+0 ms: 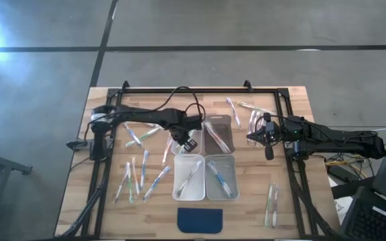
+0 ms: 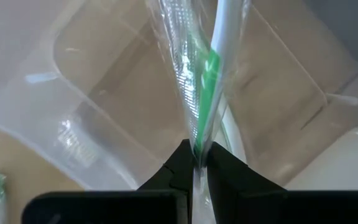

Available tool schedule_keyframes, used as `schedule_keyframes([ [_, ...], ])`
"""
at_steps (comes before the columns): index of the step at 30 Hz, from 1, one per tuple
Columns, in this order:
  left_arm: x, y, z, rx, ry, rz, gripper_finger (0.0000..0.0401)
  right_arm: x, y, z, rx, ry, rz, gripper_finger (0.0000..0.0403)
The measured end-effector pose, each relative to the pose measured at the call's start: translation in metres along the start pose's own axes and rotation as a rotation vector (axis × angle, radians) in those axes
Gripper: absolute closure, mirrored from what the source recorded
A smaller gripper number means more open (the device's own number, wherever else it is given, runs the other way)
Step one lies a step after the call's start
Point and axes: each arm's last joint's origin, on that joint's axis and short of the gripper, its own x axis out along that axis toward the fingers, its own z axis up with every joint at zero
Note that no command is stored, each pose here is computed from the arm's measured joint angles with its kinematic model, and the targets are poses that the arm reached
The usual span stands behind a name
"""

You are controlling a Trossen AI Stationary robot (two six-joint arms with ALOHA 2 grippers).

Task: Pick & Place Toothbrushes
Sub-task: Put the green toothbrush into the transparent bin, then put the violet toothbrush into the white bin

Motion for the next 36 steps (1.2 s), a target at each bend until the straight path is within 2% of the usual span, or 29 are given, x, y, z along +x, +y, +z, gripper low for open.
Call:
schedule_keyframes([
  [9, 0.019, -0.003, 0.006, 0.017, 0.039, -0.003, 0.0373, 0.0, 0.0, 0.0, 0.0, 0.0, 0.0, 0.0394],
  [14, 0.021, 0.001, 0.009, 0.005, 0.044, -0.008, 0.0365, 0.0, 0.0, 0.0, -0.001, 0.0, 0.0, 0.0394],
  [25, 0.013, -0.001, 0.015, 0.037, 0.036, -0.059, 0.0314, 0.0, 0.0, 0.0, -0.001, 0.0, 0.0, 0.0394],
  [36, 0.001, -0.002, 0.017, 0.059, 0.059, -0.047, 0.0246, 0.0, 0.0, 0.0, 0.0, 0.0, 0.0, 0.0394],
])
